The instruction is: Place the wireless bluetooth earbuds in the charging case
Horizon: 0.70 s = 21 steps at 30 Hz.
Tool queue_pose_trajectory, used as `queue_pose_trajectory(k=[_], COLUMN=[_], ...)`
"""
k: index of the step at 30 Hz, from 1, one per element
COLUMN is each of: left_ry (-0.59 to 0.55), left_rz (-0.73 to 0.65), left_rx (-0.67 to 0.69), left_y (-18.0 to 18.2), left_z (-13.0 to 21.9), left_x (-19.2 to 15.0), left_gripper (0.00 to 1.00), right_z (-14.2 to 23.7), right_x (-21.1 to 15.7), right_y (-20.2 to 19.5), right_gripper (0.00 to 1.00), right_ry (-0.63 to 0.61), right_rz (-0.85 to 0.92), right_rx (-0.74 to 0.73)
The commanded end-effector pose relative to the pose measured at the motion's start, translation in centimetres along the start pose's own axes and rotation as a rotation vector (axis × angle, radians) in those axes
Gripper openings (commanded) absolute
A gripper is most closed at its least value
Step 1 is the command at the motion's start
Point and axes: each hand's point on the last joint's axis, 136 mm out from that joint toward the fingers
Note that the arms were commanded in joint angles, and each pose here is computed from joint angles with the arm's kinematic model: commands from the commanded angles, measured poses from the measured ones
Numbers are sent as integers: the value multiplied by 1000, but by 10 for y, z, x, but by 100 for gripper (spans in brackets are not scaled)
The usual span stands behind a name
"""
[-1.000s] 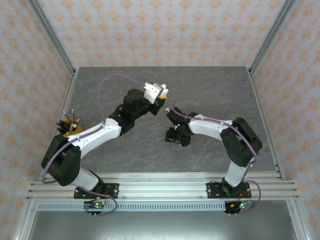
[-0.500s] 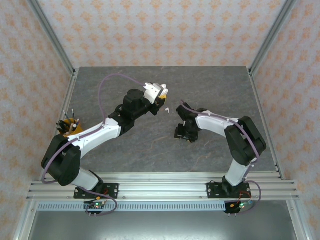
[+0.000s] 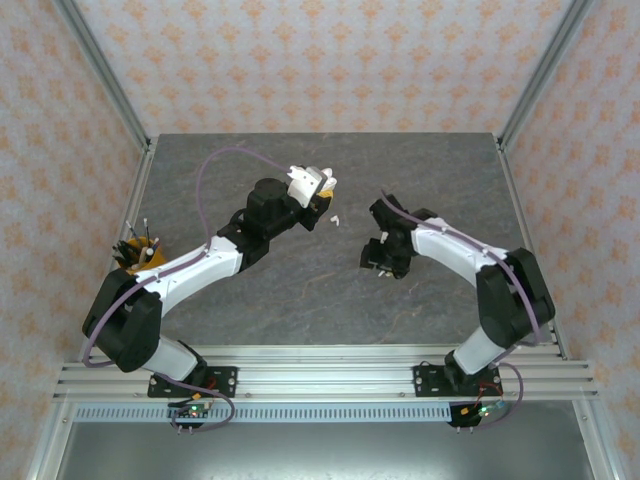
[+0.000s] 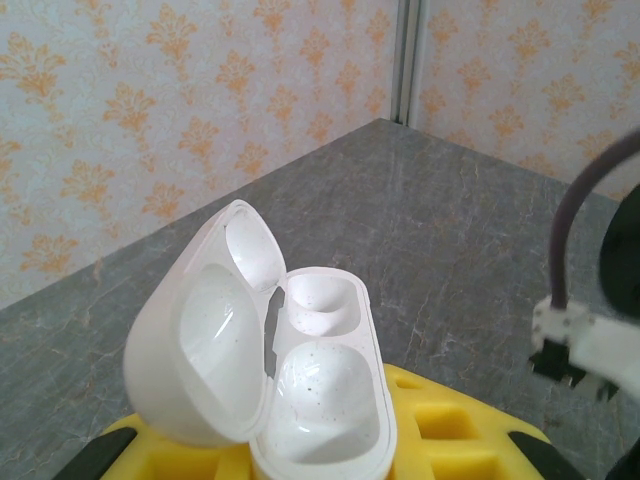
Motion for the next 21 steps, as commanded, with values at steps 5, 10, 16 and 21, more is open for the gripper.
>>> queue_pose_trajectory(k=[5, 10, 16, 21], left_ry=[-90, -92, -87, -82], left_rz=[-42, -42, -50, -55], left_rx=[39, 37, 35, 33], left_y=[9, 9, 9, 9], left_z=[13, 11, 7, 3], left_x=[39, 40, 39, 37], left_gripper=[0, 0, 0, 0], right_z=[7, -4, 9, 8], right_x=[21, 15, 16, 14], right_y=[-28, -35, -36, -39], right_gripper=[58, 62, 66, 68], right_ry=[-44, -33, -111, -113], right_rz=[-59, -282, -631, -847], right_rx=[-115, -129, -54, -64])
Point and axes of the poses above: each hand's point on the last joint's axis, 136 mm out from that joint toward the fingers, its own z axis back along the fingers, its own y axis along the line the jaws close on, x = y × z, and after that the axes turned 12 degrees about -z, right-handed
